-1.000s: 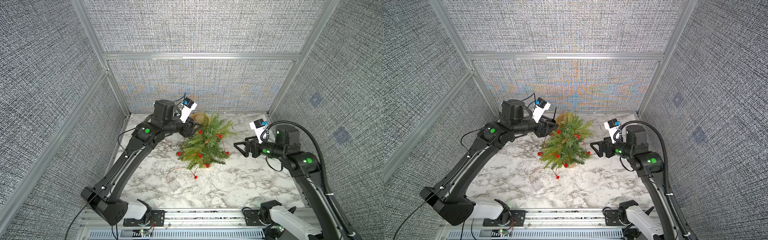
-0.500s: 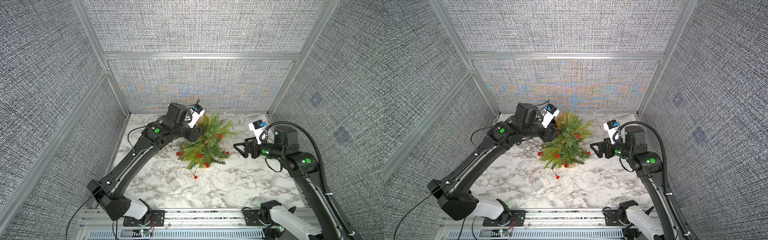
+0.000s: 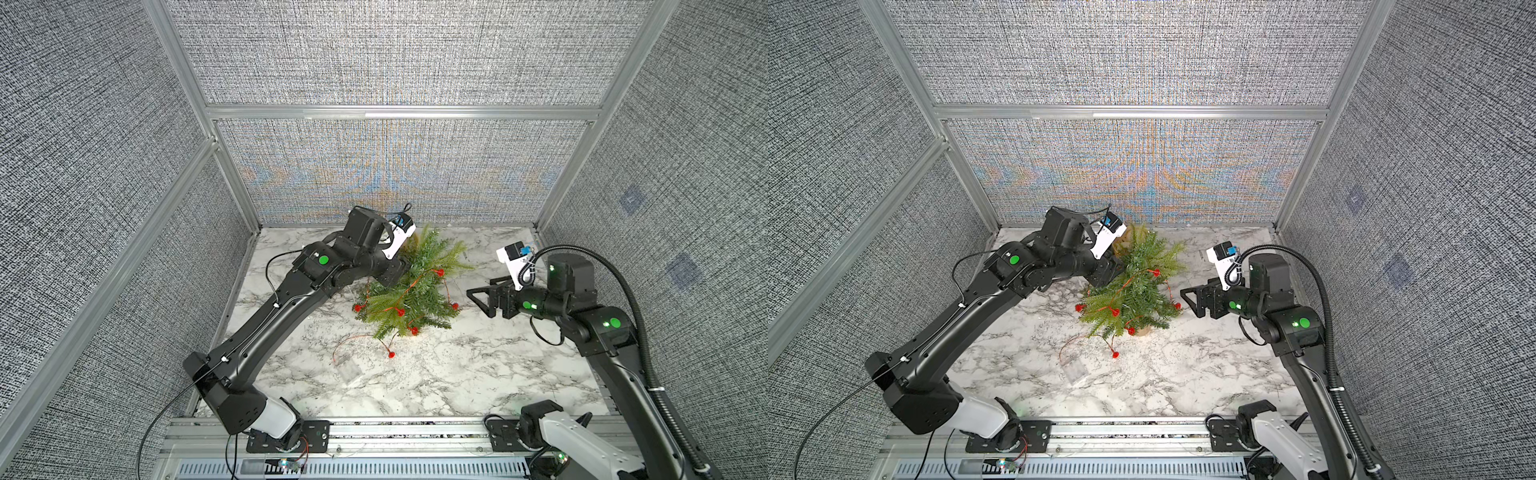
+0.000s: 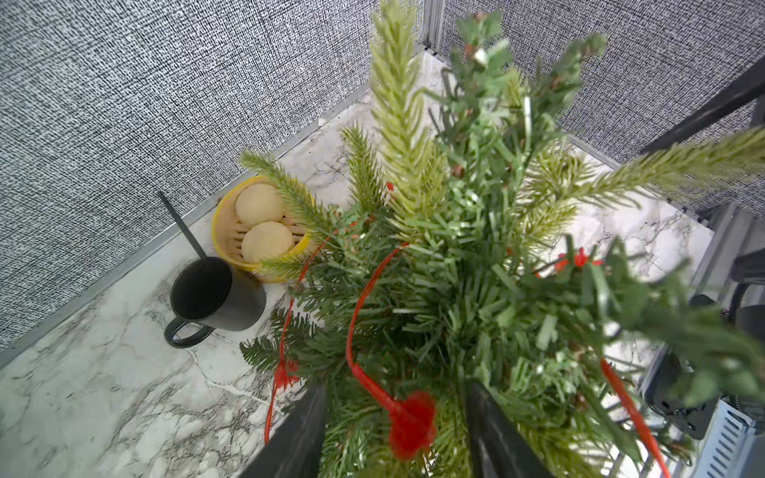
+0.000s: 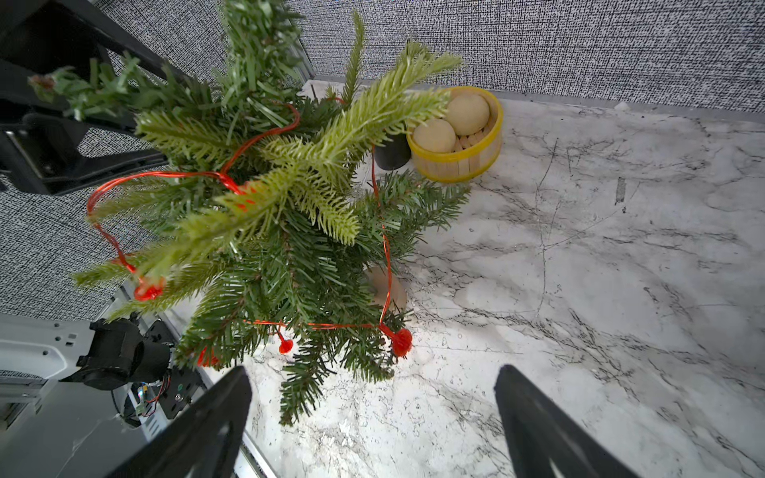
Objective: Remove string lights from the small christmas tree
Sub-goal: Pick up the light string from the Christmas tree.
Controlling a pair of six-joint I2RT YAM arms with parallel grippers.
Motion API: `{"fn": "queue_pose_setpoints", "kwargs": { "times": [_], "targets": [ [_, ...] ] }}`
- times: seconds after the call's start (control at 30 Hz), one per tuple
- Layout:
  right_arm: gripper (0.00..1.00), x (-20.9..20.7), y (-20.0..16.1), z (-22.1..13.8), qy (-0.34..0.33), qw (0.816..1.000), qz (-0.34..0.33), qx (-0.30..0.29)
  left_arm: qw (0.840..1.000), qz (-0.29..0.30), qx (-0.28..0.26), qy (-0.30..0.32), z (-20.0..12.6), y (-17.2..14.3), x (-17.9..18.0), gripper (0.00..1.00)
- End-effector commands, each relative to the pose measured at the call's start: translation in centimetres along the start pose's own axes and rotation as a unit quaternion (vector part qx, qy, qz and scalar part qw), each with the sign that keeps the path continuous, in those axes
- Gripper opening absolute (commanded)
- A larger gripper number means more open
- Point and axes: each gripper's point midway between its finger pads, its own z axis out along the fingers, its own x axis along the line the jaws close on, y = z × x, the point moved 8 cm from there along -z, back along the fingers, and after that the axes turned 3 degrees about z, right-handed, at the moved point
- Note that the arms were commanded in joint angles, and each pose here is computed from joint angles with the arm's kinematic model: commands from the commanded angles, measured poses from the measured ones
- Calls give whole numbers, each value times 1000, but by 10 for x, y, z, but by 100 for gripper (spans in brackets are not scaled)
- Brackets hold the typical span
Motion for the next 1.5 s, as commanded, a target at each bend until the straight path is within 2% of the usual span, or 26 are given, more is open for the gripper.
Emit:
{"fn": "queue_pose_setpoints", "kwargs": {
  "times": [0.0,0.23,0.47,0.6,0.93,1.07,1.47],
  "targets": [
    [93,1,1,1,3,1000,-2,-4,1000,3,6,12,3,-1,3,55],
    [93,1,1,0,3,1000,-4,-9,1000,6,8,26,4,1,5,45],
    [93,1,2,2,3,1000,-4,-12,999,6,5,43,1,3,6,21],
    [93,1,5,2,2,1000,-5,-16,999,8,5,44,0,6,5,14],
    [93,1,11,5,5,1000,-7,-16,998,11,-3,70,-4,11,9,7],
    [93,0,14,5,-2,1000,-10,-17,994,6,-12,104,-5,15,15,3],
    [93,-1,22,-1,-23,999,-14,-34,982,3,-52,181,16,41,33,0]
  ]
}}
